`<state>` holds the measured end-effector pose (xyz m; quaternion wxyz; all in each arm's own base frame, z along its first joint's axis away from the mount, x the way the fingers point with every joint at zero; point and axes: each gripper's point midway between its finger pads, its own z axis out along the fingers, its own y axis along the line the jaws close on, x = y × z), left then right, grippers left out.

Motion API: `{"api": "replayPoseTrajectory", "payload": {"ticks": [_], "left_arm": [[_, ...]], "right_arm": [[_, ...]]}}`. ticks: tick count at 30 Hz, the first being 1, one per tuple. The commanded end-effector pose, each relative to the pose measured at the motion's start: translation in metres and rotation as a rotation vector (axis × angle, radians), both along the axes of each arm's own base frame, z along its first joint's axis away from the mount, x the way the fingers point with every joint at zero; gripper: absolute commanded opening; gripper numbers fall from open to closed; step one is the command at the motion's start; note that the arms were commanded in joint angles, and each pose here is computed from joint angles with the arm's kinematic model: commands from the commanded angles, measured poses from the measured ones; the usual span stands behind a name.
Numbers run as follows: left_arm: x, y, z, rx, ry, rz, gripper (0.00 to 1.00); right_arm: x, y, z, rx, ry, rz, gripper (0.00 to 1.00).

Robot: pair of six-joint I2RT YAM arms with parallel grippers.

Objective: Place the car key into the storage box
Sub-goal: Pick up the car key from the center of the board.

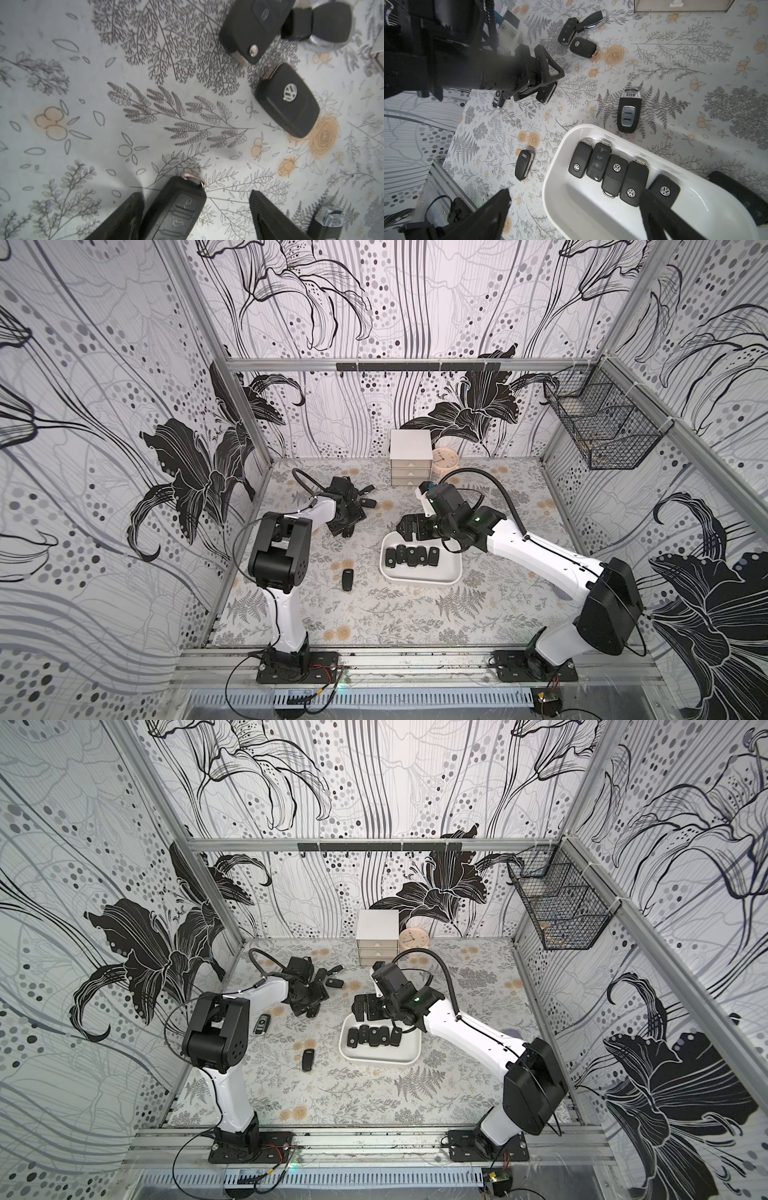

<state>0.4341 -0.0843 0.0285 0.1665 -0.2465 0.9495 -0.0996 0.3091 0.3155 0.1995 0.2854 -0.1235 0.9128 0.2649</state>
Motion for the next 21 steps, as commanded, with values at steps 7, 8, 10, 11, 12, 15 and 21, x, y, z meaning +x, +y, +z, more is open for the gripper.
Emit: {"api": "replayPoseTrajectory", "payload": {"ticks": [7, 8, 10, 11, 12, 15, 21], "left_arm": [[-0.01, 0.011, -0.004, 0.212, 0.097, -0.064, 0.76], [-0.01, 0.011, -0.005, 0.231, 0.105, -0.068, 0.76], [-0.011, 0.012, -0.007, 0.254, 0.122, -0.073, 0.72], [-0.011, 0.012, -0.008, 0.259, 0.126, -0.072, 0.71], [-0.011, 0.014, -0.008, 0.267, 0.132, -0.064, 0.71], [-0.011, 0.013, -0.011, 0.265, 0.143, -0.055, 0.68], [-0.008, 0.013, -0.017, 0.268, 0.151, -0.041, 0.57]], "right_arm": [[0.0, -0.004, -0.011, -0.009, 0.011, 0.011, 1.0], [0.0, -0.004, -0.012, -0.01, 0.014, 0.011, 1.0], [0.0, -0.003, -0.011, -0.006, 0.014, 0.011, 1.0], [0.0, -0.003, -0.011, -0.006, 0.016, 0.01, 1.0], [0.0, -0.003, -0.011, -0.005, 0.016, 0.011, 1.0], [0.0, -0.003, -0.012, -0.005, 0.019, 0.011, 1.0], [-0.001, -0.003, -0.011, 0.0, 0.022, 0.009, 1.0]]}}
